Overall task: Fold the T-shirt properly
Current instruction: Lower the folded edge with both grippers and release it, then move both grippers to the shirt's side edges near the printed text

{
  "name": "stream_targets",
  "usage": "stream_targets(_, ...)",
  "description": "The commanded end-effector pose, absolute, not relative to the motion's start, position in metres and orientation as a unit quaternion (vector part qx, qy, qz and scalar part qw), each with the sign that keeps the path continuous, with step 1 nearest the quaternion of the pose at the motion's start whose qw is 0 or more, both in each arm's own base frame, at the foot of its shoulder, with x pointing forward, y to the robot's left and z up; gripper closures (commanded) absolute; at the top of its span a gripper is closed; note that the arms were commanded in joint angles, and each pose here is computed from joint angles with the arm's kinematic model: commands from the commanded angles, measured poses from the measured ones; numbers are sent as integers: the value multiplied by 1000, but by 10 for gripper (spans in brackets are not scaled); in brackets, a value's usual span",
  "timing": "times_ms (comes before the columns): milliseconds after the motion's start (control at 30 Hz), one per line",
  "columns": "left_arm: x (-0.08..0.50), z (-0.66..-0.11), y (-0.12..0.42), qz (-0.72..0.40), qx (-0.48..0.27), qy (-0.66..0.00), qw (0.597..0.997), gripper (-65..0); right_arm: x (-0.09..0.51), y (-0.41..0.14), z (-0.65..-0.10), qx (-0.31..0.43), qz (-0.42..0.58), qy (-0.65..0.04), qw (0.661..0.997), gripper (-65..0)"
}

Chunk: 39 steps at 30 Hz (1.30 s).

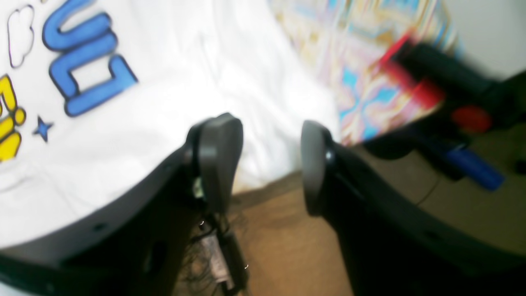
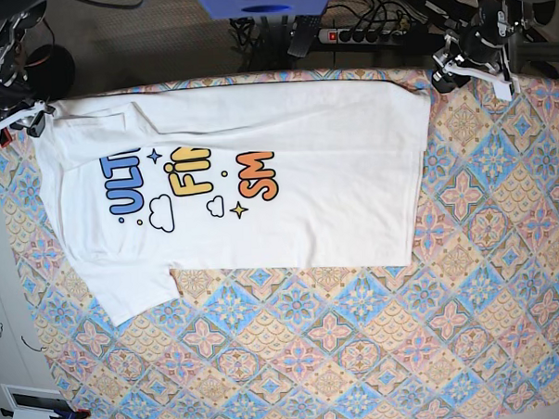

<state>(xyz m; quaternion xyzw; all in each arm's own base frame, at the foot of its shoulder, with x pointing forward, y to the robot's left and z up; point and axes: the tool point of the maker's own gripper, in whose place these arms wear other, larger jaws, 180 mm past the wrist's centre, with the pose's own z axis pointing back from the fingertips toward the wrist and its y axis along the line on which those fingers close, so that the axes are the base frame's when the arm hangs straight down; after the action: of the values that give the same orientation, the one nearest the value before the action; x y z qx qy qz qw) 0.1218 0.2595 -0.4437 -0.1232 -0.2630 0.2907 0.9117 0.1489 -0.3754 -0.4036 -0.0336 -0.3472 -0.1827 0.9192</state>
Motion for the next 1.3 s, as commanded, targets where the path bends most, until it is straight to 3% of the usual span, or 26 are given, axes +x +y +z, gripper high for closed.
stream_targets(0,133,-431,263,275,-127,-283,910,-324,159,-382,-385,-44,-169,-374,911,-255)
stream_targets(133,167,-416,270,252,-128,-316,906,-324,159,-379,-386,-42,-165,-360,917,-255)
stream_targets(600,274,-377,272,186,-109,-376,901,-323,259,-363,-356,4,-158,-410,898,-255)
stream_targets(833,309,-391,291,209,-82,-369,902,-324,296,-346,-370,-6,-116,-389,914,-255)
stream_targets(1067,346,-408,273,178,-72,-363,912,-324,339,-324,-384,35,-95,-394,913,-253)
stream_targets(1267,367,-419,259,136,-48,-384,912,-324,338,-335,-400,36,-102,-387,916,-253)
